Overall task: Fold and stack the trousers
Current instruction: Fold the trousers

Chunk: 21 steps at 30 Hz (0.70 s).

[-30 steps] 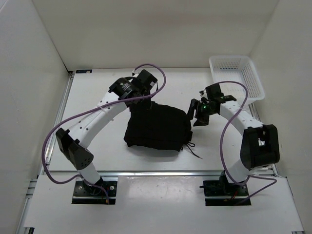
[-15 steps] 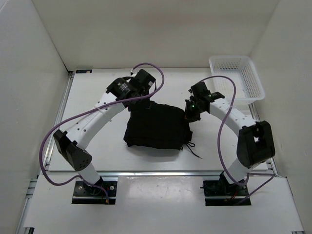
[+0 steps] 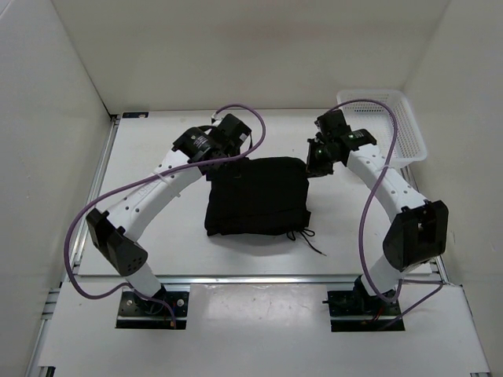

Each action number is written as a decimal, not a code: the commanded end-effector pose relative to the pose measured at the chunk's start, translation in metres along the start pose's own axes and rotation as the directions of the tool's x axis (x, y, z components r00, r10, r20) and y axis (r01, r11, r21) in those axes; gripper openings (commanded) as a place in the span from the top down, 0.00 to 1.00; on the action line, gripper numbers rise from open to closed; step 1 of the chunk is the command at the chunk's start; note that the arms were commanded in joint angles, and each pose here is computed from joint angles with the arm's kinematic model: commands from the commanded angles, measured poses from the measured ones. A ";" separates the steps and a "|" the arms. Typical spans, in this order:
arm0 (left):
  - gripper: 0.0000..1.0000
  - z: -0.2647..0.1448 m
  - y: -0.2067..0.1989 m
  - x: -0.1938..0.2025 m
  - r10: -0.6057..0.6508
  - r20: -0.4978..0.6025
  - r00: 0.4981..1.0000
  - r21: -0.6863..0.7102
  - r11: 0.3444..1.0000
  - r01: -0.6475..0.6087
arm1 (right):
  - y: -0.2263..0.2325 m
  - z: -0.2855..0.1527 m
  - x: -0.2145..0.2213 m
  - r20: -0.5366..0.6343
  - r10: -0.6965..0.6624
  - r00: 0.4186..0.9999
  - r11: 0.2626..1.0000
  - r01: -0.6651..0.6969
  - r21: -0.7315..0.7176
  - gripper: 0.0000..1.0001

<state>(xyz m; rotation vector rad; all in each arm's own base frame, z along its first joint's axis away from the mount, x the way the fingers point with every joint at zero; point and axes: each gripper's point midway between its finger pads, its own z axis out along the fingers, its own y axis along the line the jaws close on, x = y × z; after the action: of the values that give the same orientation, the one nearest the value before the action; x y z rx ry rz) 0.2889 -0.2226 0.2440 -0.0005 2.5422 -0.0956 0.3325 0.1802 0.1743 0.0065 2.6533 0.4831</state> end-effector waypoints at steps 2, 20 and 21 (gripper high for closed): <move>0.46 -0.003 0.004 0.002 0.015 0.019 1.000 0.013 1.000 -0.015 | -0.016 0.019 0.008 -0.077 -0.019 0.997 0.998 0.023 0.052 0.69; 0.90 0.161 0.015 0.112 -0.039 -0.275 0.961 -0.059 0.998 0.024 | 0.007 0.077 0.119 -0.140 0.006 0.990 0.994 -0.021 -0.109 1.00; 0.90 0.167 0.019 0.121 -0.035 -0.299 0.954 -0.077 0.997 0.012 | 0.002 0.086 0.131 -0.162 -0.001 0.987 0.996 -0.014 -0.090 1.00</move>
<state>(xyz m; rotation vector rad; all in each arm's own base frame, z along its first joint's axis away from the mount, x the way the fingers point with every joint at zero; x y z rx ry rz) 0.2775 -0.1993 0.0573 -0.0215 2.8520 0.0586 0.2531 0.2054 0.0707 -0.0550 2.7865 0.5309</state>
